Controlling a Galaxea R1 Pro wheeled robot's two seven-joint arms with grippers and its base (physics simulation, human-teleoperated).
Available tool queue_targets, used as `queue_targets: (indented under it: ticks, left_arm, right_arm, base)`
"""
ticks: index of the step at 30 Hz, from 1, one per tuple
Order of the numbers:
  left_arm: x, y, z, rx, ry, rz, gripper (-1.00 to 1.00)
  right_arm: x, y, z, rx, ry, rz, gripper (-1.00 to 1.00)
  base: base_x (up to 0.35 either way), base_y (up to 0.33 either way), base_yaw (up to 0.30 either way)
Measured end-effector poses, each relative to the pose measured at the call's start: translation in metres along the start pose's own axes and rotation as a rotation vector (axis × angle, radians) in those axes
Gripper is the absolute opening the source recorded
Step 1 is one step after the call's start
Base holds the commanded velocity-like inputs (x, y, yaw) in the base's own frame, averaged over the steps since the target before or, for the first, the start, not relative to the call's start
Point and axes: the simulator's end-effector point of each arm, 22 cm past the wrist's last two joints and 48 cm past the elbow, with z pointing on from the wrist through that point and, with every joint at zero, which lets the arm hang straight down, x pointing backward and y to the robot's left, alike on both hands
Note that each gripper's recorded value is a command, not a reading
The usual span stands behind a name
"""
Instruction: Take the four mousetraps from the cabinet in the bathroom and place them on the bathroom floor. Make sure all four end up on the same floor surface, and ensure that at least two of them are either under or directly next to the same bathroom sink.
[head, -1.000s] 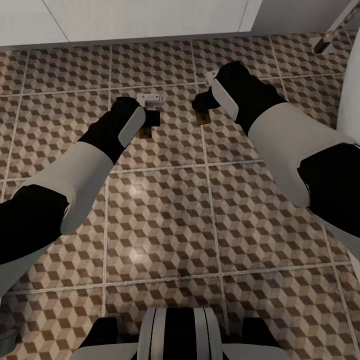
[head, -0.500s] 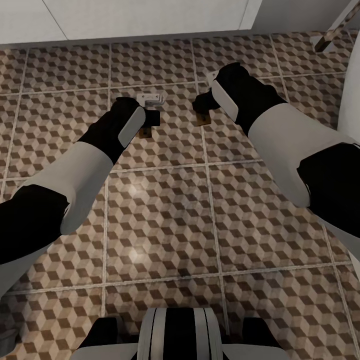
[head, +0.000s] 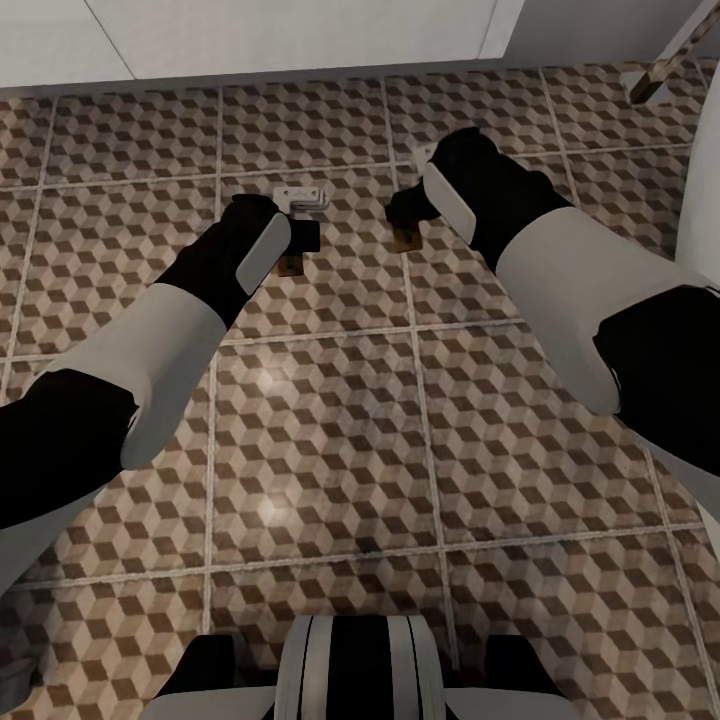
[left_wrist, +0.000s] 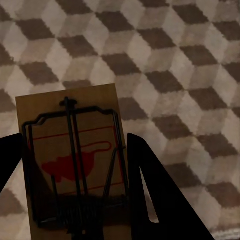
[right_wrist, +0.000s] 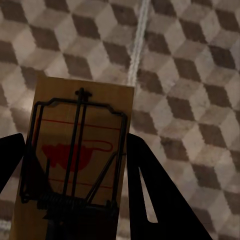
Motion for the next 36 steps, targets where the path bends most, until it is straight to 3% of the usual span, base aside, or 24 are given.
queue_targets:
  ticks: [27,33,36]
  left_arm:
    - [0.003,0.003,0.003,-0.007,-0.002,-0.007,-1.0]
    - [0.004,0.004,0.004,-0.006,0.0,-0.013,-1.0]
    - [0.01,0.006,0.006,-0.011,0.012,-0.016,-1.0]
  right_arm:
    - [0.0,-0.001,0.002,0.004,-0.01,0.002,-1.0]
    - [-0.013,-0.003,0.002,0.018,-0.078,0.002,-1.0]
    - [-0.025,-0.016,0.001,0.08,-0.143,0.007,-1.0]
  base:
    - [0.027,0.022,0.0]
    - [0.0,0.0,0.0]
    - [0.0,0.0,0.0]
